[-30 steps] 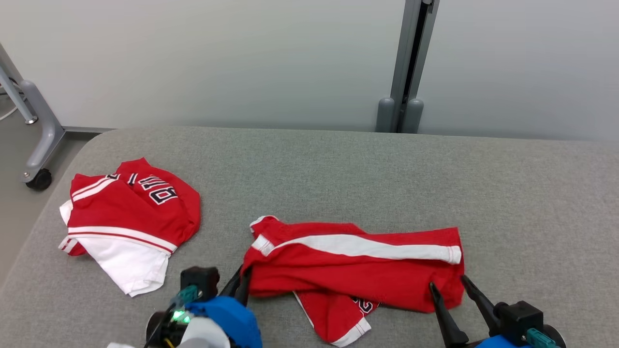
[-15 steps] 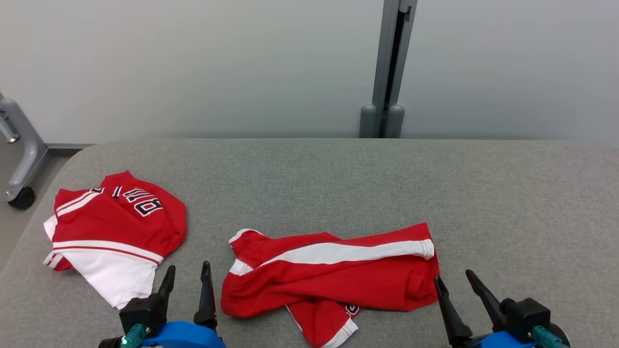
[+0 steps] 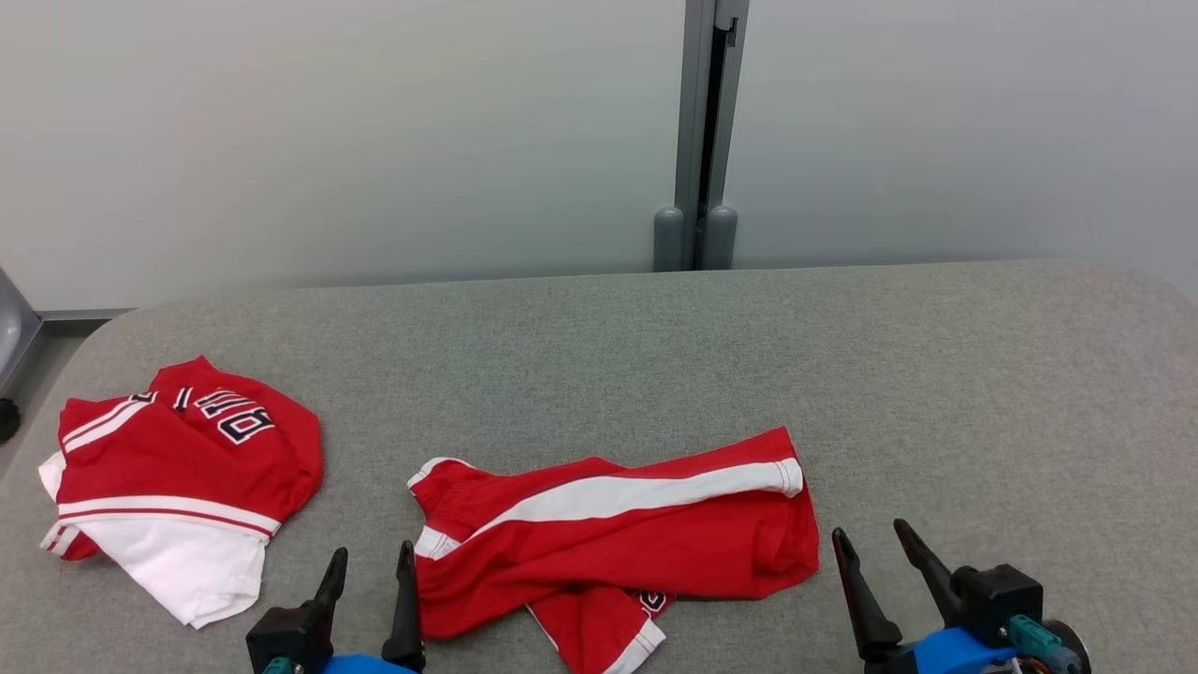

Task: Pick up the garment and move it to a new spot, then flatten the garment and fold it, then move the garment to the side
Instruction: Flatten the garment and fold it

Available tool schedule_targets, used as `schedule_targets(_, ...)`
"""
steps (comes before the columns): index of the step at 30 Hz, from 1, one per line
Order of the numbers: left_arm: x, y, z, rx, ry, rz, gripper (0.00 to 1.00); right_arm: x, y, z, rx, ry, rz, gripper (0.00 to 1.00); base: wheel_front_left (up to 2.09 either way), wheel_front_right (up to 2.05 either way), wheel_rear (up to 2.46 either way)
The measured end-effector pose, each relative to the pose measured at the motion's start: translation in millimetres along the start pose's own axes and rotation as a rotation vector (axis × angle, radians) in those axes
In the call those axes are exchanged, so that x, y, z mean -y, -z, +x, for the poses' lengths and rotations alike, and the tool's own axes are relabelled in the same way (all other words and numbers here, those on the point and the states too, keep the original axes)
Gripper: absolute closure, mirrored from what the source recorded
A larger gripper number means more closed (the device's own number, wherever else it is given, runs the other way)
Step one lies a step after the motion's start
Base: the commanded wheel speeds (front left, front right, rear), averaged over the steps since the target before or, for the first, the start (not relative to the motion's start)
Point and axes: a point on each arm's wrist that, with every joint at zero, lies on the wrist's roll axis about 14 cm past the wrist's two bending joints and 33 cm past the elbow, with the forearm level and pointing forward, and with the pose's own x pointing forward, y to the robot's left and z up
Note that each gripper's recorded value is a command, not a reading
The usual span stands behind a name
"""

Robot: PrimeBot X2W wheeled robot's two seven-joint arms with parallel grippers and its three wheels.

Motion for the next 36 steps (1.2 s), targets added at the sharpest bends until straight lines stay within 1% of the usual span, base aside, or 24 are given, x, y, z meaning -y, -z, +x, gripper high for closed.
schedule_targets(3, 0.6, 6.4, -1.7, -0.016, 0.000, -0.009, 0.00, -0.2, 9.0, -1.9, -0.029, 0.002, 0.008, 0.00, 0.00, 0.00, 0.00)
schedule_targets(23, -6.8, 18.9, -2.1, -0.053, -0.004, -0.010, 0.00, -2.7, 13.1, 6.2, -0.047, -0.006, 0.020, 0.00, 0.00, 0.00, 0.00)
schedule_targets(26, -3.8, 16.8, 1.6, -0.049, 0.015, -0.029, 0.00, -2.4, 14.1, 5.9, -0.050, -0.005, 0.020, 0.00, 0.00, 0.00, 0.00)
schedule_targets(32, 9.4, 19.8, 11.0, -0.068, 0.059, -0.108, 0.00, -1.1, 18.3, 5.0, -0.062, -0.002, 0.018, 0.00, 0.00, 0.00, 0.00)
schedule_targets(36, 28.4, 24.2, 17.8, -0.098, 0.112, -0.147, 0.00, -0.5, 24.4, 1.7, -0.080, 0.001, 0.020, 0.00, 0.00, 0.00, 0.00)
